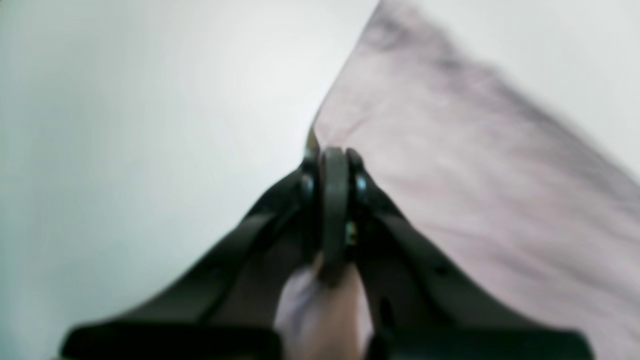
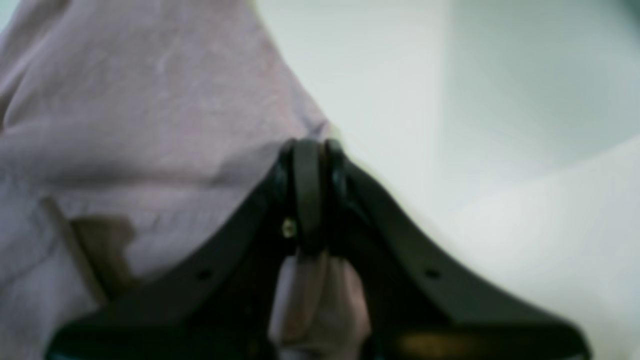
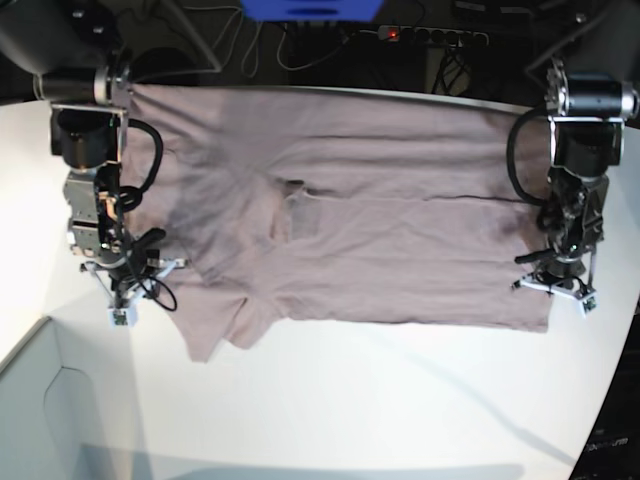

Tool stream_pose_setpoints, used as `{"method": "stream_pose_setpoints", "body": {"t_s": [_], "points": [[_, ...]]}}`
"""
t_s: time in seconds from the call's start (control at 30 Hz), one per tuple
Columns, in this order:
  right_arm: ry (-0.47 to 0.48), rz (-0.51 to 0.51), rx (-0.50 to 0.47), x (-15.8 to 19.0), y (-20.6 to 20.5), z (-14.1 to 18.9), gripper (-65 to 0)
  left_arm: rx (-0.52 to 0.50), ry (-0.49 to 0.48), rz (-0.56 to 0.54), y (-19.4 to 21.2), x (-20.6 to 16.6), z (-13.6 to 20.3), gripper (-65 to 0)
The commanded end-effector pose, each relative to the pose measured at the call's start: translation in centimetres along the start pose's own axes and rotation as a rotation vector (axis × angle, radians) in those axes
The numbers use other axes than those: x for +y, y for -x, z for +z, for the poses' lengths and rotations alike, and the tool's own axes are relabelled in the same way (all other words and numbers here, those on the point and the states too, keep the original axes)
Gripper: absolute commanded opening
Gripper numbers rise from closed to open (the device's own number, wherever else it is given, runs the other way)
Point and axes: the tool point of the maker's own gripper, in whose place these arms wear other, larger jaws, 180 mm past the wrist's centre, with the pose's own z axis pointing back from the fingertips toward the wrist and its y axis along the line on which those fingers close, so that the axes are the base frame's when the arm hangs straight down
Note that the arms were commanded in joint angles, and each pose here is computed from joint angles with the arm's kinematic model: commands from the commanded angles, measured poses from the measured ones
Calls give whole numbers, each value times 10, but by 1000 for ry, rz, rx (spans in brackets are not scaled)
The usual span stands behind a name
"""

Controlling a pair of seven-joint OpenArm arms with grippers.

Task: Layout the t-shirt on the table in an organized manner, then fold the t-shirt properly
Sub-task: 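Move both grippers to the shirt's hem corners and grasp them, then lift the hem with both grippers and fold it over toward the collar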

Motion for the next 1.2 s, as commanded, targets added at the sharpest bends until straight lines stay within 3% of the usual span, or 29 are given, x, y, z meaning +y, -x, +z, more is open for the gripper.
{"method": "stream_pose_setpoints", "body": {"t_s": [0.0,0.13,0.33,0.57,0.67,0.8,1.17], "points": [[3,10,-57,-2,-19,3,-650,-91,19,-3,-33,-4,2,-650],[12,54,-158,0,-44,22,-650,-163,46,81,-47,-2,17,-650],[19,103,-266,5,-65,51,-650,-182,66,150,-37,5,34,-650],[13,144,-340,20,-63,89,-650,-242,98,226,-42,15,62,-650],[48,113,-362,14,-54,110,-650,-273,91,252,-46,28,75,-650],[88,92,-353,3,-35,130,-650,-259,84,234,-35,33,80,-650],[76,96,-184,7,48,148,-650,-145,38,204,28,57,97,-650]]}}
